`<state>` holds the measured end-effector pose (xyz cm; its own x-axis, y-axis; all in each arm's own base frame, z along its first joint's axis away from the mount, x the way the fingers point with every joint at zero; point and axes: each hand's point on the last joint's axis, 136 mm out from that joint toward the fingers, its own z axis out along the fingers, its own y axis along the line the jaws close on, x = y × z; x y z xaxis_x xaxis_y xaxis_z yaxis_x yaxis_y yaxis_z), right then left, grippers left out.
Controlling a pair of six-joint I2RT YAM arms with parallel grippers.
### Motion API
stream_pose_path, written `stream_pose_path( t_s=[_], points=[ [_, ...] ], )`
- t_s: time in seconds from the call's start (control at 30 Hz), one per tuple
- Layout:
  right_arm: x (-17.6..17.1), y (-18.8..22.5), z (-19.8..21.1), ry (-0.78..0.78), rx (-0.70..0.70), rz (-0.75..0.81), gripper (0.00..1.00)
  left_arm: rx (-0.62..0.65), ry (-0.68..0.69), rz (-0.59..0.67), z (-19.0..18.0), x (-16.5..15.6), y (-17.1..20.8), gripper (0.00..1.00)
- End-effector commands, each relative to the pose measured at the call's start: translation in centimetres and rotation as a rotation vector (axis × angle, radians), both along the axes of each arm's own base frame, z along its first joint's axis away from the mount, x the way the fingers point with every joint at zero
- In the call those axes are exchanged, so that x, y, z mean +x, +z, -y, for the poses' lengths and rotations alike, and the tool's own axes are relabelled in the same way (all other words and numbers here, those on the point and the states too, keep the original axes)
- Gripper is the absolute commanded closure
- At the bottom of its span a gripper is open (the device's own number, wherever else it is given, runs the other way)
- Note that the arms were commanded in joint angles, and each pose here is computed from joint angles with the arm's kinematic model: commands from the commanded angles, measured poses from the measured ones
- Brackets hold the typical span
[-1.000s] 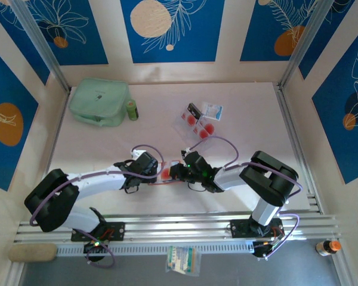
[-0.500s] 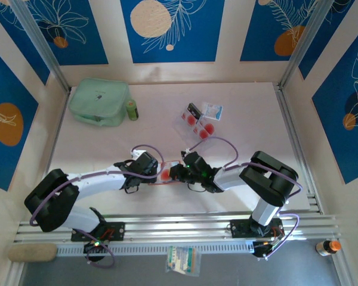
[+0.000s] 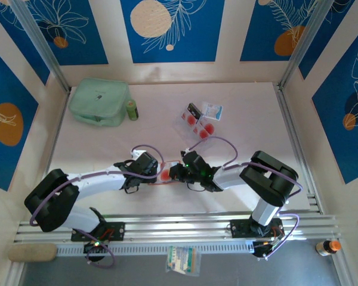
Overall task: Put the credit cards into the card holder
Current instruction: Insert the credit card into the card slot.
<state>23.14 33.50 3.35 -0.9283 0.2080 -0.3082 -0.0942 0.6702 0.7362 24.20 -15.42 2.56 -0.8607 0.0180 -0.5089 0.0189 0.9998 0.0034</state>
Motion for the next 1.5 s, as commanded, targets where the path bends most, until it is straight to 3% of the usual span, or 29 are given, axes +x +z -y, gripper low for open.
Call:
stream_pose_path(
  t_s=[0.0,0.97,1.2,1.3,1.47],
  points=[
    [-1.4,-2.7,1.0,0.014,-0.083,-0.086,1.0,0.012,0.018,-0.039,-0.8,-0.9,-1.0,0.09],
    [-1.4,-3.7,1.1,0.029,-0.088,-0.143,0.99,0.009,0.018,-0.04,-0.7,-0.8,-1.1,0.09],
    [-0.5,-1.5,1.2,0.089,-0.095,-0.114,0.59,0.01,0.021,-0.039,-0.8,-0.8,-1.1,0.09],
    [0.1,0.0,1.4,0.117,-0.112,-0.087,0.52,0.008,0.021,-0.038,-0.7,-0.8,-1.1,0.09],
    [1.1,2.0,2.2,0.133,-0.148,-0.05,0.53,0.004,0.025,-0.035,-0.7,-0.7,-1.1,0.09]
  ],
)
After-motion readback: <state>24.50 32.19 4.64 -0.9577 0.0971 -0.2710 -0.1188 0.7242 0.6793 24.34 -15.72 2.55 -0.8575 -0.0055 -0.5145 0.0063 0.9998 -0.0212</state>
